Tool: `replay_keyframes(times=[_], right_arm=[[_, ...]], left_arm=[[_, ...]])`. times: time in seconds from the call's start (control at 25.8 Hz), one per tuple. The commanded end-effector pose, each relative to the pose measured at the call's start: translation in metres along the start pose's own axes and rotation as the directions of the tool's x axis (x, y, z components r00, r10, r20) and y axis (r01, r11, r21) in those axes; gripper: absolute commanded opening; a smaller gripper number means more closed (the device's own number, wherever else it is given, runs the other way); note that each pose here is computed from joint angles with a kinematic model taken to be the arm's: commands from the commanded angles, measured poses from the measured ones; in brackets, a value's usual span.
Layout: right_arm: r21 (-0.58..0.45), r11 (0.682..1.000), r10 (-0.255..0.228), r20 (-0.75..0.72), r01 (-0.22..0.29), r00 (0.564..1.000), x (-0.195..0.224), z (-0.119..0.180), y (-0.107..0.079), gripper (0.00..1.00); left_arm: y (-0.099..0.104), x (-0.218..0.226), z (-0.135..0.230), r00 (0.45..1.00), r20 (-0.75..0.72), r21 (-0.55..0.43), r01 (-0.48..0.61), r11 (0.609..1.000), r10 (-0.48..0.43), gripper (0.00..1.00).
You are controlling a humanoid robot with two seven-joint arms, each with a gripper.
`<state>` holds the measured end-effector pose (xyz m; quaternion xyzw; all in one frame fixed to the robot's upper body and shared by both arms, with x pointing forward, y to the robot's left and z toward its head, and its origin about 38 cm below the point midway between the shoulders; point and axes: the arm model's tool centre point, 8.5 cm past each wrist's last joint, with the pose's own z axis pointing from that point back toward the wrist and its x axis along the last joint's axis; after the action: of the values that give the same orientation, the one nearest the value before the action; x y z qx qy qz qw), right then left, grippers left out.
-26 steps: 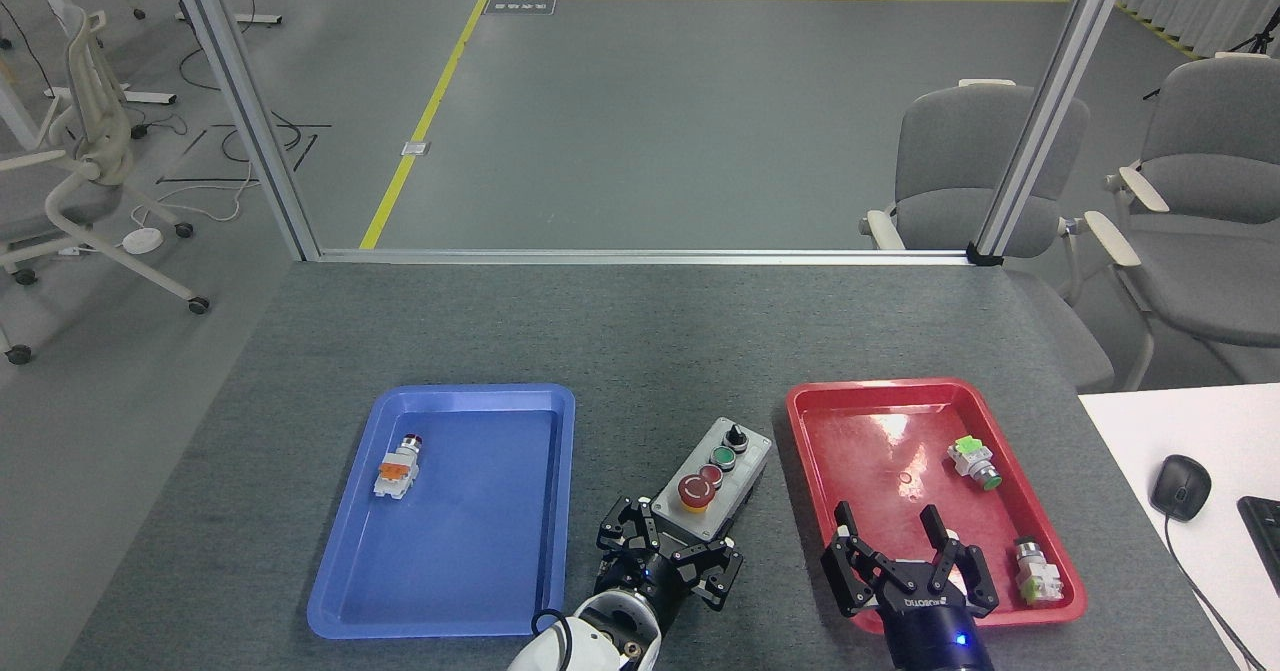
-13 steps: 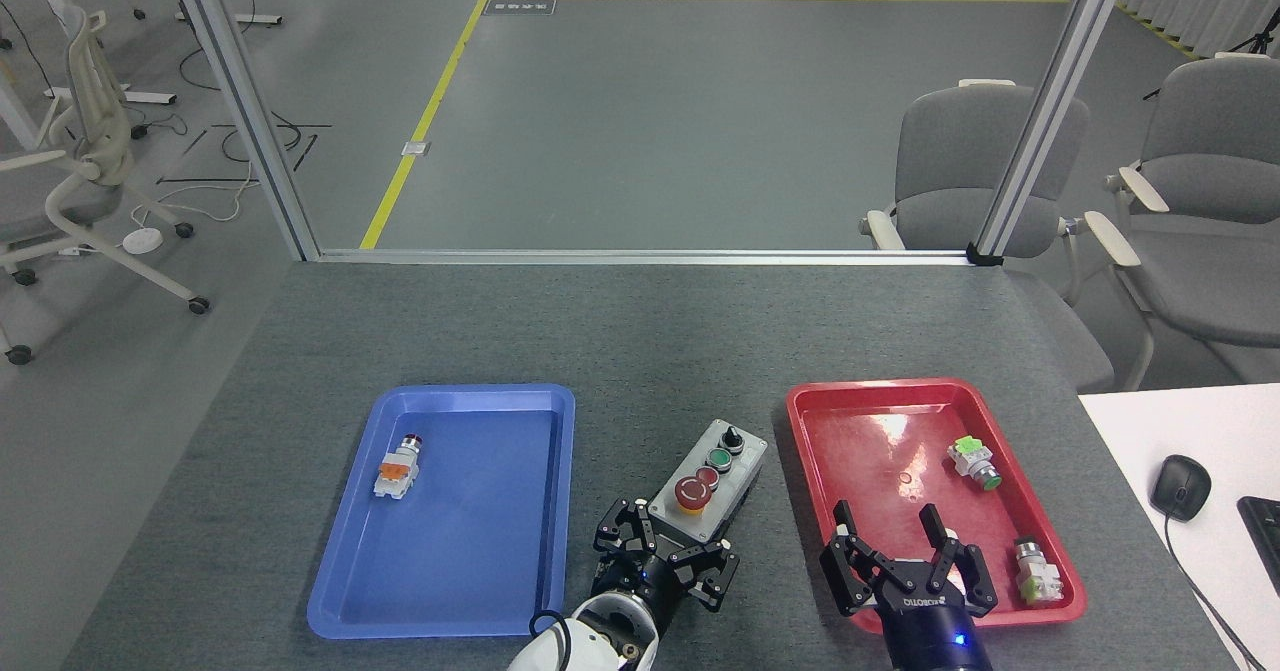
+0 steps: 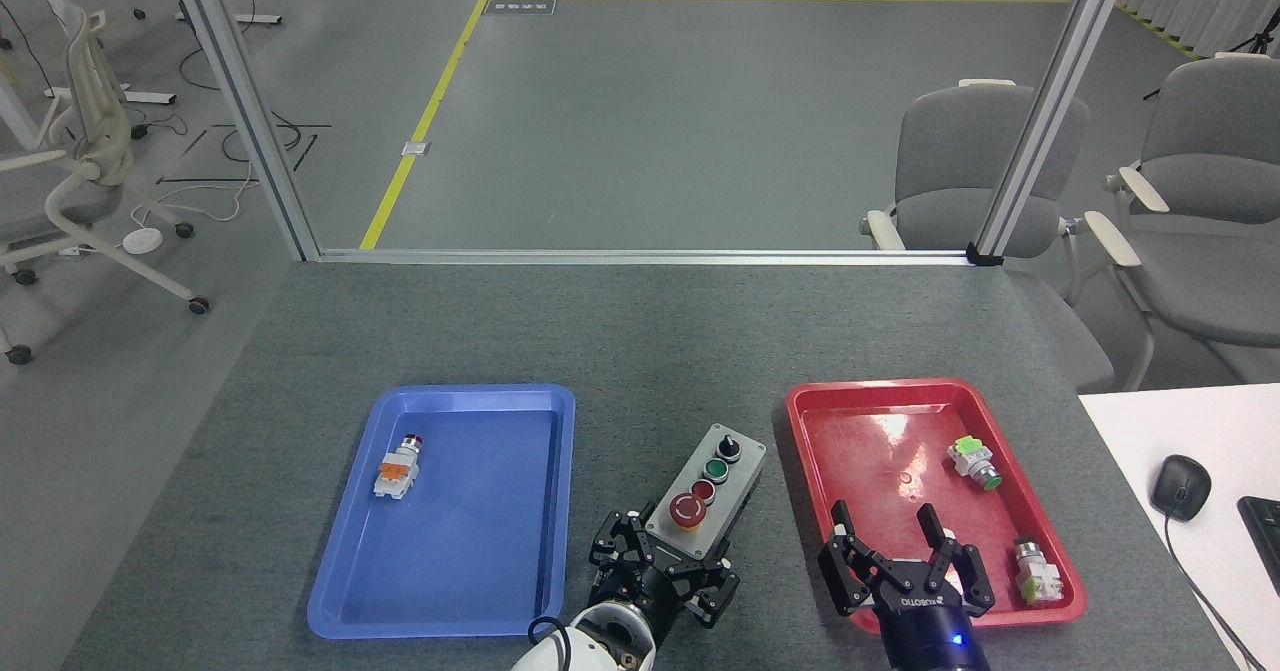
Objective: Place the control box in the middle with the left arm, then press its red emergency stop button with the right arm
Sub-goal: 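Lower the control box onto the table between the trays and release it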
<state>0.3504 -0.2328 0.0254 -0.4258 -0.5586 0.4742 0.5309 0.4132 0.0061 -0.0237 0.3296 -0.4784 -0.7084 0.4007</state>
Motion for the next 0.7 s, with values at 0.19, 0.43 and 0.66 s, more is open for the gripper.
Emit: replay_keyframes(times=[0.19,0.43,0.66], right_arm=[[0.001,1.0,-0.005,0.01,0.005,1.0,0.005,-0.001,0.001,0.97],[0.006,1.0,0.003,0.036,-0.003,0.999,0.016,-0.004,0.002,0.87],[0.019,0.999,0.034,0.09,-0.036,0.995,0.037,-0.005,0.007,0.48]], left_arm=[[-0.015,-0.006,0.019,1.0,0.013,0.012,-0.025,1.0,0.024,0.99],[-0.027,-0.059,0.049,1.0,-0.003,0.042,-0.018,0.999,0.018,0.99],[-0.026,-0.118,0.085,0.997,-0.019,0.095,-0.067,0.993,0.069,0.99]])
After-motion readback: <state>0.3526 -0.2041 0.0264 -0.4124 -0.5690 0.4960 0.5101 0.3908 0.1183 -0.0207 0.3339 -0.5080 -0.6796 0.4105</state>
